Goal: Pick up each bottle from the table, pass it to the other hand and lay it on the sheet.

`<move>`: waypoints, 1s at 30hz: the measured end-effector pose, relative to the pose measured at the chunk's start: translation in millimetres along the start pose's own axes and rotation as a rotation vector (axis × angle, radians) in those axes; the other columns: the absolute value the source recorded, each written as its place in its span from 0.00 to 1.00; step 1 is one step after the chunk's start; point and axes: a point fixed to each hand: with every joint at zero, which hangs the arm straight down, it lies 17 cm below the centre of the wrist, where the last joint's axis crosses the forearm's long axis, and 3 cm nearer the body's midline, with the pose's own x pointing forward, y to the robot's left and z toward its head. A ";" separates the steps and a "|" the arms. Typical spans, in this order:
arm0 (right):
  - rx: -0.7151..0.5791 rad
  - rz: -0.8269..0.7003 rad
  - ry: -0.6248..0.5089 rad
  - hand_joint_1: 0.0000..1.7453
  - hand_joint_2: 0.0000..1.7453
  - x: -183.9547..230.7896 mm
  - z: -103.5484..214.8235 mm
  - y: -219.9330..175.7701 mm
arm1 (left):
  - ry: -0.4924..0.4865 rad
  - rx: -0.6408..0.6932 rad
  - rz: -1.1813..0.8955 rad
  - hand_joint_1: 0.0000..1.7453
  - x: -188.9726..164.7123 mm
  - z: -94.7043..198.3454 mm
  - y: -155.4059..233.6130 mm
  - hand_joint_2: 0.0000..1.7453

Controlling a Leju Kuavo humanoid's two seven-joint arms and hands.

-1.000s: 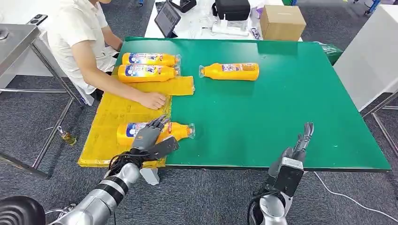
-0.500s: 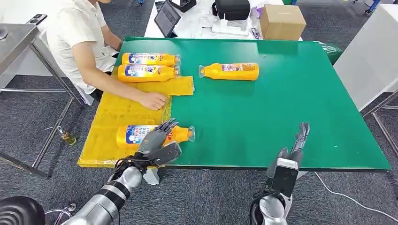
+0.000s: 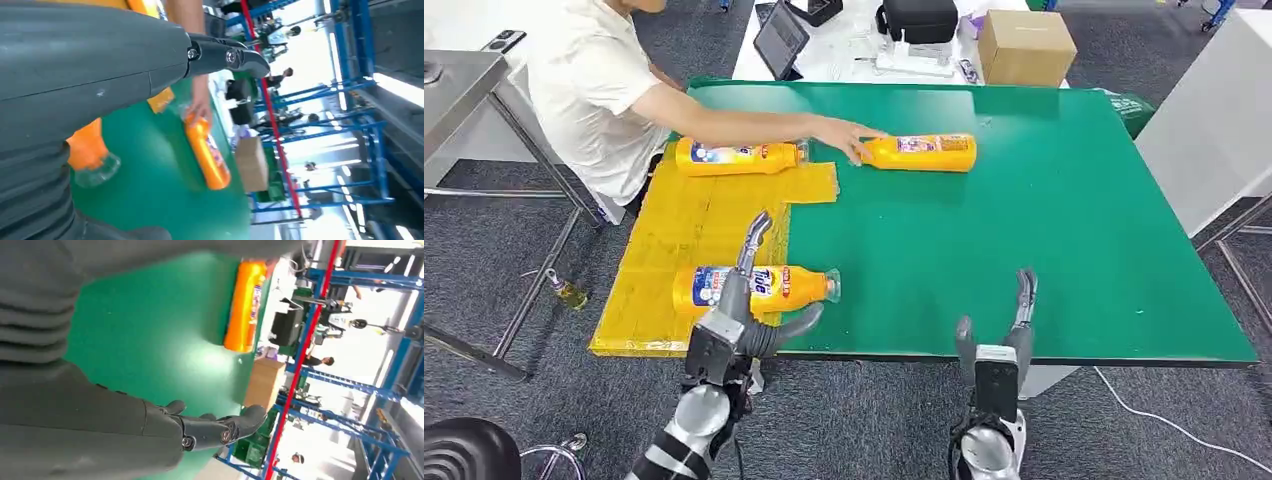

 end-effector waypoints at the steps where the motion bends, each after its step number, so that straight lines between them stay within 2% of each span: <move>1: 0.007 0.002 0.003 0.00 1.00 -1.8 1.3 1.4 | -0.006 0.002 0.007 0.00 3.7 0.8 -0.3 1.00; 4: 0.042 0.018 -0.004 0.00 1.00 -4.2 4.6 7.8 | -0.014 0.013 0.056 0.00 11.3 1.2 0.2 1.00; 6: 0.098 0.091 -0.052 0.00 1.00 -2.7 8.1 17.3 | -0.004 0.036 0.118 0.00 12.8 2.2 3.4 1.00; 9: 0.262 0.338 -0.231 0.00 1.00 1.7 18.5 40.8 | -0.002 0.060 0.151 0.00 14.2 7.7 3.9 1.00; 12: 0.417 0.582 -0.315 0.00 1.00 -26.6 22.5 49.9 | 0.010 0.061 0.177 0.00 13.0 11.7 0.4 1.00; 20: 0.577 0.925 -0.285 0.00 1.00 -110.7 -9.2 20.2 | 0.002 0.034 0.199 0.00 17.5 12.6 -9.4 1.00; 27: 0.611 1.036 -0.240 0.00 1.00 -141.8 -41.2 6.3 | -0.008 0.007 0.212 0.00 22.5 11.7 -18.8 1.00; 30: 0.628 1.052 -0.237 0.00 1.00 -147.6 -44.9 4.7 | -0.012 0.004 0.212 0.00 23.7 10.7 -19.9 1.00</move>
